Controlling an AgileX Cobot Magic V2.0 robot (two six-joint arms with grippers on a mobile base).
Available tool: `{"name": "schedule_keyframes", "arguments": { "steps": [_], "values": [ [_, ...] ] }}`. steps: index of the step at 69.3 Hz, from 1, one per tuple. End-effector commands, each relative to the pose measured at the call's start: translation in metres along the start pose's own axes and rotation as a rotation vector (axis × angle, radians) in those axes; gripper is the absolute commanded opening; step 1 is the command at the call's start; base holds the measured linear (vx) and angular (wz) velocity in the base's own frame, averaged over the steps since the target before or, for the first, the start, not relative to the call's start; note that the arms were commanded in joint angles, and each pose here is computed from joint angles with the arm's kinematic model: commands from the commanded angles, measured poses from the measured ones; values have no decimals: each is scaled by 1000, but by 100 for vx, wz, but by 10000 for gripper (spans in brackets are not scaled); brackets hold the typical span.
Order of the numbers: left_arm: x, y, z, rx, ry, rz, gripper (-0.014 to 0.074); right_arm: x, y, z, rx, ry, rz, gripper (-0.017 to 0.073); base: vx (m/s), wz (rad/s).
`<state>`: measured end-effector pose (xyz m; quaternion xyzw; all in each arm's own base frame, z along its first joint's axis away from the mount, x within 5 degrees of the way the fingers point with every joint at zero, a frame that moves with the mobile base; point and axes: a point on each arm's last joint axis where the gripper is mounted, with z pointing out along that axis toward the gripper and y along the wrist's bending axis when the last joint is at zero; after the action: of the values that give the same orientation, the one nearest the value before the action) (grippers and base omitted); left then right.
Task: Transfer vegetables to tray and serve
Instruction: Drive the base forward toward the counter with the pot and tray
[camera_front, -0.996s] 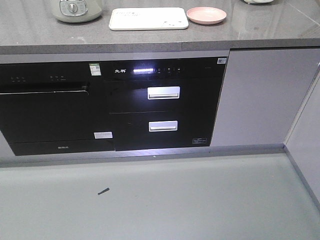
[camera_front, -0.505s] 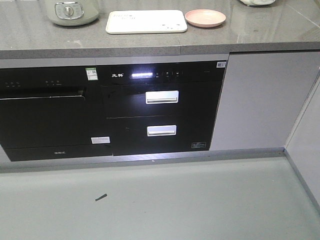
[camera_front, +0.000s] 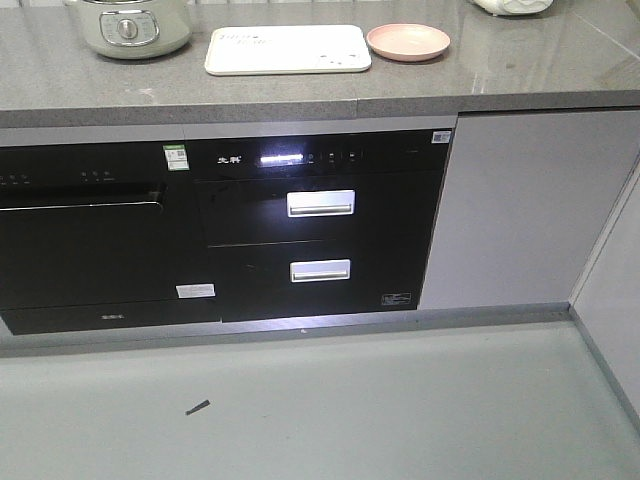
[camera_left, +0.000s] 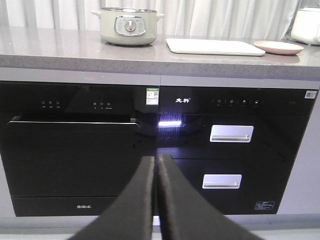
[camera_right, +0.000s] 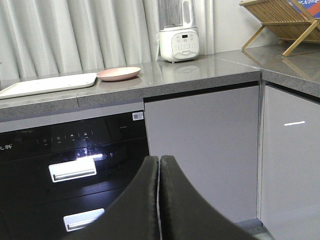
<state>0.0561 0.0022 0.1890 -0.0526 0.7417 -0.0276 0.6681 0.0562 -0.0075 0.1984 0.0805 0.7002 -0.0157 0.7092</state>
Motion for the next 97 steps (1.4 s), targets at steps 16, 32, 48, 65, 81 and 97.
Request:
{"name": "schedule_keyframes", "arguments": {
  "steps": [16,32,48,65,81,97],
  "values": [
    [0,0,0,11,-63,-11,-6,-3,0,0,-1,-69,-3,-6,8,1],
    [0,0,0,11,-63,-11,-6,-3,0,0,-1,-69,-3,-6,9,1],
    [0,0,0,11,-63,-11,-6,-2,0,0,-1,-68,-3,-6,9,3],
    [0,0,0,11,-63,-11,-6,-2,0,0,-1,-68,-3,-6,9,3],
    [0,0,0,11,-63,-11,-6,-2,0,0,-1,-68,-3,-6,9,2],
    [0,0,0,11,-63,-11,-6,-2,0,0,-1,-68,-3,-6,9,1]
  ]
}}
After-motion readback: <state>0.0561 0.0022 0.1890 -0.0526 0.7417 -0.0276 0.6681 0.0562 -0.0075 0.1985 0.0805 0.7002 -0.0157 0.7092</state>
